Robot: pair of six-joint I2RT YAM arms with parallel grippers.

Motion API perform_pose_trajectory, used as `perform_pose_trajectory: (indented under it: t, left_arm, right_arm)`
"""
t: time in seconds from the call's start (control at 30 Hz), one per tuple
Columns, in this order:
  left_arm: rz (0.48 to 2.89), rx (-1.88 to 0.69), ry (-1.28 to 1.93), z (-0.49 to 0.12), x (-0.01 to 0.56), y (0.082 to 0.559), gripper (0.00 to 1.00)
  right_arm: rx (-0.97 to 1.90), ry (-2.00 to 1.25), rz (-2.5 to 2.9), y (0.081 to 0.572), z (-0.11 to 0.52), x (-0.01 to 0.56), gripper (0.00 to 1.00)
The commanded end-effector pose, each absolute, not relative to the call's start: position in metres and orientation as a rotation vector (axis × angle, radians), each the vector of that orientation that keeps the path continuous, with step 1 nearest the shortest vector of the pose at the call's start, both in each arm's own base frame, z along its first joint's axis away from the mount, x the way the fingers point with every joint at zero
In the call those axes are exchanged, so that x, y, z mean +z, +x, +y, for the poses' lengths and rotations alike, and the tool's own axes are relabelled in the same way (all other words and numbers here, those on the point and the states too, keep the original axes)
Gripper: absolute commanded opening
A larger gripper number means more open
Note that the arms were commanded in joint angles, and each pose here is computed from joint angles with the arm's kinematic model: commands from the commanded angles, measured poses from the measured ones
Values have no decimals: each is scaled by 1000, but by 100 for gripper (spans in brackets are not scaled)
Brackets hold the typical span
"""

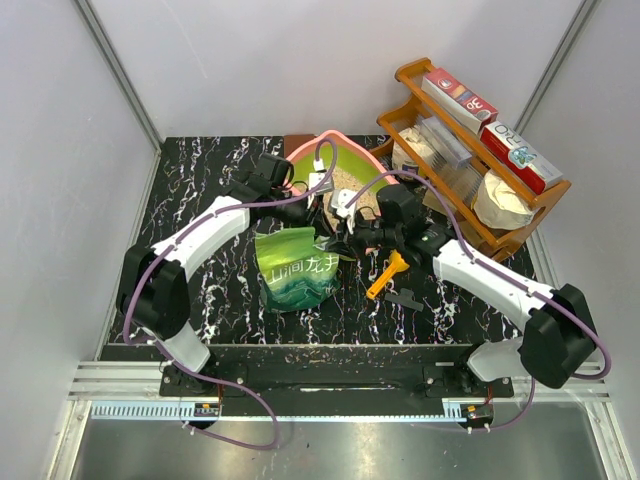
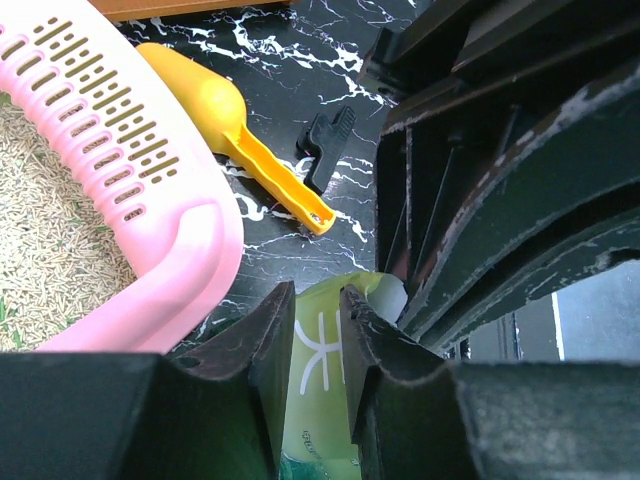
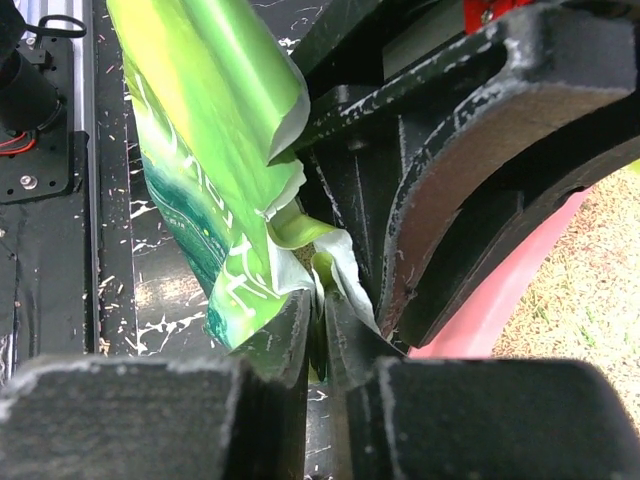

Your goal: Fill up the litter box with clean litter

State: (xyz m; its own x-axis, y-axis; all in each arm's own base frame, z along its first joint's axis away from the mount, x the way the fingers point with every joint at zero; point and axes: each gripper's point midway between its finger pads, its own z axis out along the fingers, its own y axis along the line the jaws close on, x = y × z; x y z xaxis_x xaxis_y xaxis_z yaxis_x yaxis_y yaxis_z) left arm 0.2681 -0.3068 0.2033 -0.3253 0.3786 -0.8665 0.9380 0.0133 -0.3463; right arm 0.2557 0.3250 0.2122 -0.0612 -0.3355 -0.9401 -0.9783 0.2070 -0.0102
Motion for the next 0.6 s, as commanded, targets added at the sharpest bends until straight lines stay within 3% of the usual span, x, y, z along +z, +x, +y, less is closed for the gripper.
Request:
perform_pose_trajectory:
  t: [0.0, 0.2, 0.43, 0.57]
  left_arm:
    - [1664, -1299, 1375, -306, 232, 261, 29]
    - [1672, -1249, 1331, -294, 236, 281, 31]
    - [1688, -1282, 1304, -294, 238, 287, 31]
    - [1696, -1289, 1292, -293, 239, 289, 31]
  right_arm:
    - [750, -1241, 1483, 272, 315, 253, 17]
    - [696, -1251, 1473, 262, 299, 259, 40]
    - [714, -1244, 1525, 270, 306, 235, 56]
    - [715, -1233, 1516, 275, 311, 236, 60]
